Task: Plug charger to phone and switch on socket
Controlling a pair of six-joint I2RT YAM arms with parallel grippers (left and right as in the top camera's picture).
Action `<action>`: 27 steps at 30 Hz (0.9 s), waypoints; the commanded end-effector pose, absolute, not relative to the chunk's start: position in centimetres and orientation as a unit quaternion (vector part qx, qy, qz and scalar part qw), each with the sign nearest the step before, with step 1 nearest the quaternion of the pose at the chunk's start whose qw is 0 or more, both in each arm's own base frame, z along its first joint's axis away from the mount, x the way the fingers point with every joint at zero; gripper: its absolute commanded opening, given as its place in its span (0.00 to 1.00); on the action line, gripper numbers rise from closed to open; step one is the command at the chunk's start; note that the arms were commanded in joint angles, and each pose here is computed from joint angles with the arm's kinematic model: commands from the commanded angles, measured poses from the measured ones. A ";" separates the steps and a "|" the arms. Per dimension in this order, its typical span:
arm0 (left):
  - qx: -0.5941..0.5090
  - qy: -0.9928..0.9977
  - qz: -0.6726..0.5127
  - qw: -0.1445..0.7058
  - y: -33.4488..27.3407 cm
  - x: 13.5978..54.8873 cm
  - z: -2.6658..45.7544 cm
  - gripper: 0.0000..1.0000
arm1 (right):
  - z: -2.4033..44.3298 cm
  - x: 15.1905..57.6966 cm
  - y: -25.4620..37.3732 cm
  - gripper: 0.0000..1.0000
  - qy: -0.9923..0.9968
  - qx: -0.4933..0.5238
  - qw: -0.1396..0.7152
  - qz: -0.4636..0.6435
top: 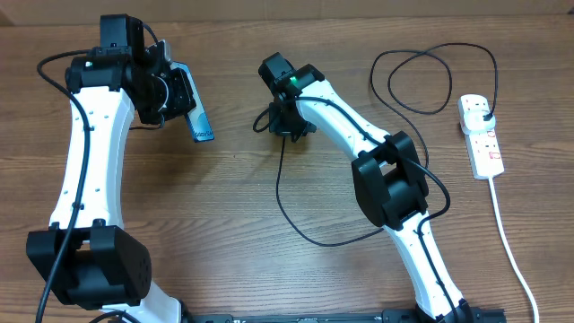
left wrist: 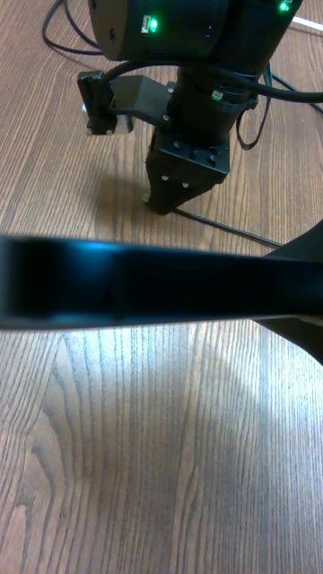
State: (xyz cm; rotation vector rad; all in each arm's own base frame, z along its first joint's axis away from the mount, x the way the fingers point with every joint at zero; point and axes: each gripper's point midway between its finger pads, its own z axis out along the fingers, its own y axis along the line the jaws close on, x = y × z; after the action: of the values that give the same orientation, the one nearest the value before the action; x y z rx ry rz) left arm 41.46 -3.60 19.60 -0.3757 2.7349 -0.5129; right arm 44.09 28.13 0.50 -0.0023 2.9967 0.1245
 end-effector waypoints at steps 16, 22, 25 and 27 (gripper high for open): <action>-0.117 0.959 -0.189 0.178 -4.2 41.7 20.5 0.04 | -0.5 42.8 27.8 0.07 0.998 0.007 0.022 0.062; -0.116 0.957 -0.198 0.177 -4.4 41.7 20.6 0.04 | 2.8 43.5 27.8 0.04 0.994 0.016 0.035 0.103; -0.116 0.957 -0.198 0.177 -4.4 41.7 20.6 0.04 | 4.5 43.6 27.9 0.04 0.990 0.022 0.030 0.133; -0.114 0.957 -0.202 0.177 -4.6 41.7 20.6 0.04 | 5.5 43.5 28.0 0.04 0.987 0.023 0.022 0.160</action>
State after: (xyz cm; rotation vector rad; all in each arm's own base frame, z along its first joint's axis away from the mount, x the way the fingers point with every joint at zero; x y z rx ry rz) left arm 41.45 -3.75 19.66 -0.3730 2.7339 -0.5250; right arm 43.08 27.57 0.87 0.0664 3.1071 0.3129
